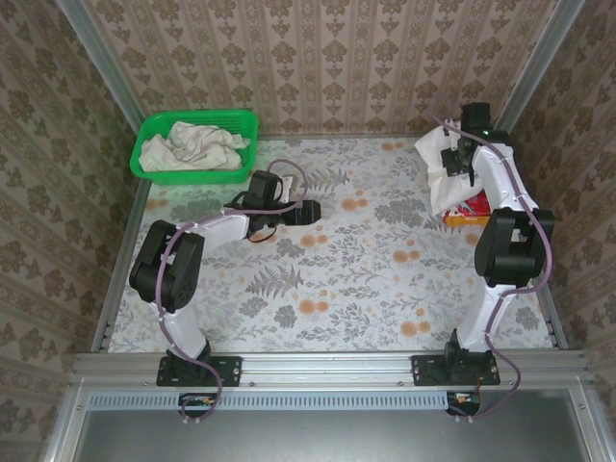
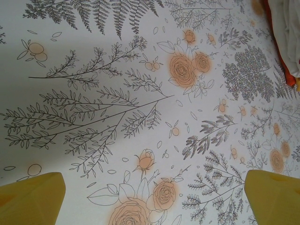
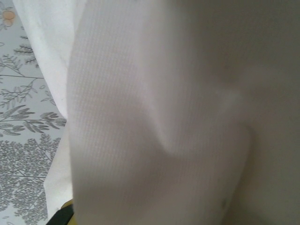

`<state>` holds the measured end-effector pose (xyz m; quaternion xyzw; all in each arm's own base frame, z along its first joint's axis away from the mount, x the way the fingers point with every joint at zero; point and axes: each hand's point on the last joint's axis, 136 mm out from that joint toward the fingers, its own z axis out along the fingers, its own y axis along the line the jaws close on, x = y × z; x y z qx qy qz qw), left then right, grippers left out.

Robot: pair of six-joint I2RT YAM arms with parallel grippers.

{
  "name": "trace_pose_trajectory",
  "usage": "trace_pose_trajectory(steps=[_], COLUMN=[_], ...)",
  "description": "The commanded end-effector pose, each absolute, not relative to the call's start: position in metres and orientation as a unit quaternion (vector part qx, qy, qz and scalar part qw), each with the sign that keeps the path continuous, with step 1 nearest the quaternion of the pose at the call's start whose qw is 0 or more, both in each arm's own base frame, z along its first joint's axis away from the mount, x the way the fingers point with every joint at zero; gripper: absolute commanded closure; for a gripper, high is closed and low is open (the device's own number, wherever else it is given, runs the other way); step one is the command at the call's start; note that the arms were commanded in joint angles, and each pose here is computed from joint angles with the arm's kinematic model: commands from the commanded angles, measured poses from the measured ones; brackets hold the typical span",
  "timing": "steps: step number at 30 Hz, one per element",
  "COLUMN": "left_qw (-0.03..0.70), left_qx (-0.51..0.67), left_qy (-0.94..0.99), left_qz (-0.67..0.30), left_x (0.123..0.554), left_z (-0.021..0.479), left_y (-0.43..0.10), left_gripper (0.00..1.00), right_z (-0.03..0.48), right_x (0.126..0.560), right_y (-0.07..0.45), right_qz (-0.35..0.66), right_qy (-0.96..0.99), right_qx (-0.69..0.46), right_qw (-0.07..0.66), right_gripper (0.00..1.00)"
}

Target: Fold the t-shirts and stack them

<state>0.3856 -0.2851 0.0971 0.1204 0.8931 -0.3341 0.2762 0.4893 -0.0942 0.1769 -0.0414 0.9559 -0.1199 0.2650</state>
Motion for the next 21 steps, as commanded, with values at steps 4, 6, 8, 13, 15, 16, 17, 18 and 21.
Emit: trace_pose_trajectory(steps=[4,6,8,13,15,16,17,18,21], left_qw=[0.287,0.286,0.287,0.286,0.286,0.286,0.285,0.283,0.283], left_qx=[0.136,0.136,0.135,0.134,0.133,0.132,0.131,0.131,0.129], left_qy=[0.884,0.884,0.884,0.885,0.886,0.886,0.886,0.887,0.887], left_qz=[-0.342,-0.344,-0.344,-0.342,-0.341,-0.341,-0.341,-0.341,-0.342], left_x=[0.387,0.387,0.388,0.386,0.385,0.384,0.384,0.383,0.383], left_z=[0.104,0.104,0.105,0.105,0.104,0.103,0.103,0.102,0.103], left_y=[-0.291,-0.291,-0.292,-0.290,-0.289,-0.289,-0.288,-0.288,-0.288], left_gripper=[0.00,0.00,0.00,0.00,0.00,0.00,0.00,0.00,0.00], right_z=[0.189,0.185,0.179,0.158,0.150,0.146,0.141,0.138,0.130], right_x=[0.491,0.492,0.494,0.493,0.493,0.493,0.492,0.492,0.491], right_y=[-0.119,-0.123,-0.126,-0.146,-0.153,-0.156,-0.159,-0.162,-0.172], right_qz=[-0.126,-0.124,-0.124,-0.140,-0.140,-0.139,-0.139,-0.140,-0.143], right_qy=[0.954,0.954,0.956,0.960,0.962,0.963,0.964,0.965,0.965], right_qx=[-0.033,-0.031,-0.032,-0.022,-0.019,-0.017,-0.015,-0.014,-0.009], right_qw=[0.271,0.270,0.265,0.242,0.235,0.231,0.227,0.223,0.218], right_gripper=[1.00,1.00,1.00,1.00,1.00,1.00,1.00,1.00,0.91])
